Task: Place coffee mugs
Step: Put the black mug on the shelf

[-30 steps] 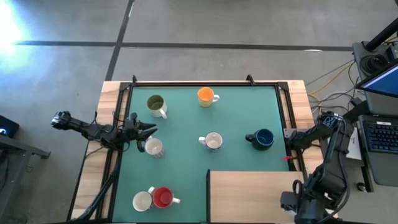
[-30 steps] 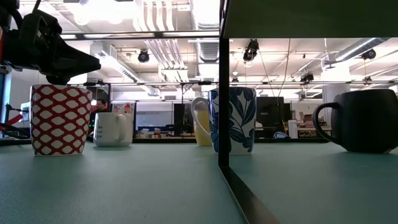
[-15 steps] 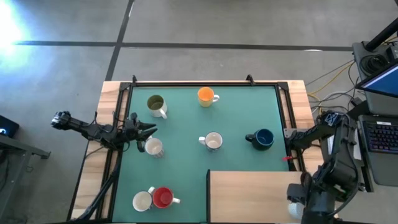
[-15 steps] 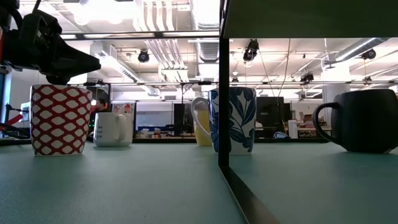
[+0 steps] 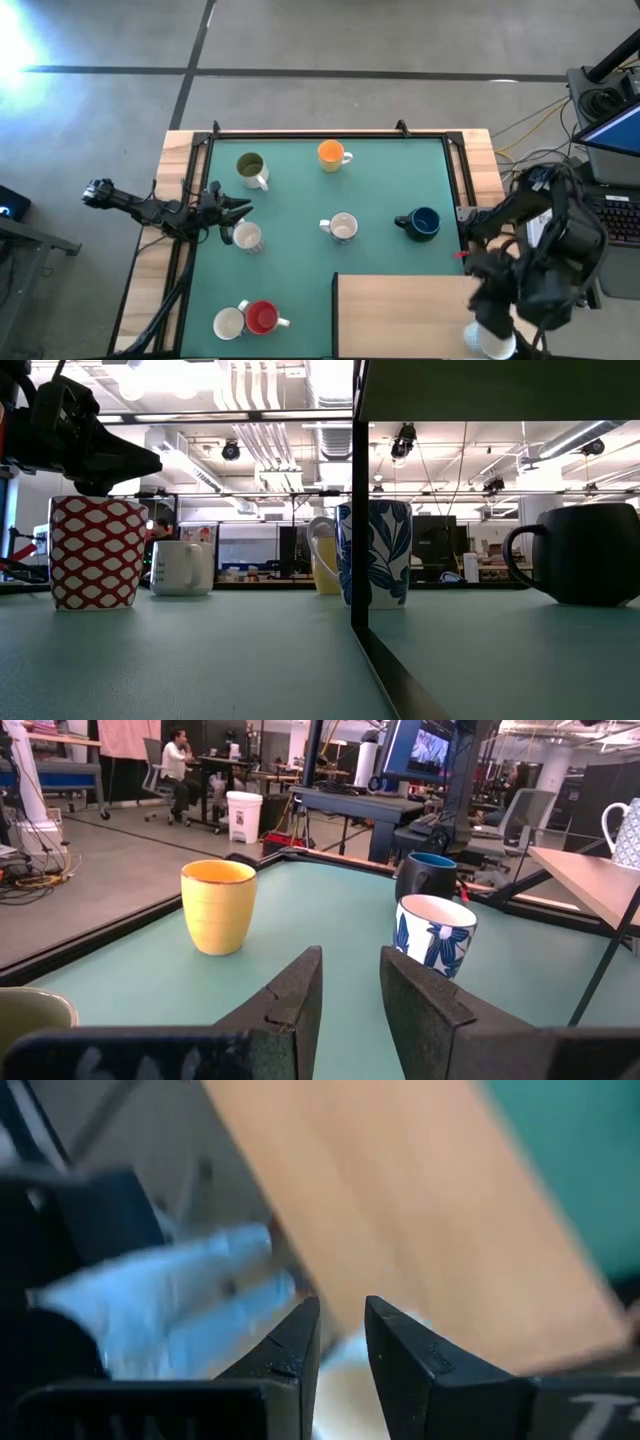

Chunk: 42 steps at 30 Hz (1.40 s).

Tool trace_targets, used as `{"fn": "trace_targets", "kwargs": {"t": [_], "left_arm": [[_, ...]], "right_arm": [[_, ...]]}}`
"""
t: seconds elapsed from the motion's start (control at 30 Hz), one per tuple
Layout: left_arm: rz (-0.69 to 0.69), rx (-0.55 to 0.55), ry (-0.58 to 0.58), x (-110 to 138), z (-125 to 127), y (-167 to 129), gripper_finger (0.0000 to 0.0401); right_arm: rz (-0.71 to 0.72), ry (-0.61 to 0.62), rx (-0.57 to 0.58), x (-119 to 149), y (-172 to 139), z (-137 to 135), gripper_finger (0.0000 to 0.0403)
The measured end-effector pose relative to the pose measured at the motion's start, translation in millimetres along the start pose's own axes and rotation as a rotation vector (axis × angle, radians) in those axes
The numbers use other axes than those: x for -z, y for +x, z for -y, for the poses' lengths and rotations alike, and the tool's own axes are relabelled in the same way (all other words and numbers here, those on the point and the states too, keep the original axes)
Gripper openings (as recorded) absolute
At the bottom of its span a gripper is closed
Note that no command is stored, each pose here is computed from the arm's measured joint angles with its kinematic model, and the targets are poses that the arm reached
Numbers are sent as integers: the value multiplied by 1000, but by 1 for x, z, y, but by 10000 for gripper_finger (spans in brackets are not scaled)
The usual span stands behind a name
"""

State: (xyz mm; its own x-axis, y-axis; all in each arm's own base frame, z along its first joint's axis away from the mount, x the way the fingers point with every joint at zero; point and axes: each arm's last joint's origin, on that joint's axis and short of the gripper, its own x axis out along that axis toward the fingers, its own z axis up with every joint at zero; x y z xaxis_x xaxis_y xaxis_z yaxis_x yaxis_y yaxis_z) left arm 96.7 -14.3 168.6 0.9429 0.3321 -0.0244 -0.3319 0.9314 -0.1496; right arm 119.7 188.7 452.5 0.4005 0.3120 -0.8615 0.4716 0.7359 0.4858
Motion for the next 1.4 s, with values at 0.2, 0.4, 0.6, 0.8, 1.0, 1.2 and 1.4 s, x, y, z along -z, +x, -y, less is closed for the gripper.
{"fn": "trace_targets", "kwargs": {"t": [0.2, 0.4, 0.6, 0.8, 1.0, 1.2, 1.4], "left_arm": [[0, 0, 0, 0, 0, 0, 87], [0, 0, 0, 0, 0, 0, 87], [0, 0, 0, 0, 0, 0, 87], [0, 0, 0, 0, 0, 0, 87], [0, 0, 0, 0, 0, 0, 87], [0, 0, 0, 0, 0, 0, 87], [0, 0, 0, 0, 0, 0, 87]], "right_arm": [[215, -133, 21, -23, -10, 25, 72], [205, -83, 147, -61, 6, 49, 76], [191, -30, 281, -100, 24, 75, 102], [55, 79, 405, -132, 56, 108, 146], [-153, 181, 432, -150, 94, 136, 181], [-202, 280, 467, -168, 120, 156, 191], [-280, 272, 493, -176, 133, 172, 191]]}}
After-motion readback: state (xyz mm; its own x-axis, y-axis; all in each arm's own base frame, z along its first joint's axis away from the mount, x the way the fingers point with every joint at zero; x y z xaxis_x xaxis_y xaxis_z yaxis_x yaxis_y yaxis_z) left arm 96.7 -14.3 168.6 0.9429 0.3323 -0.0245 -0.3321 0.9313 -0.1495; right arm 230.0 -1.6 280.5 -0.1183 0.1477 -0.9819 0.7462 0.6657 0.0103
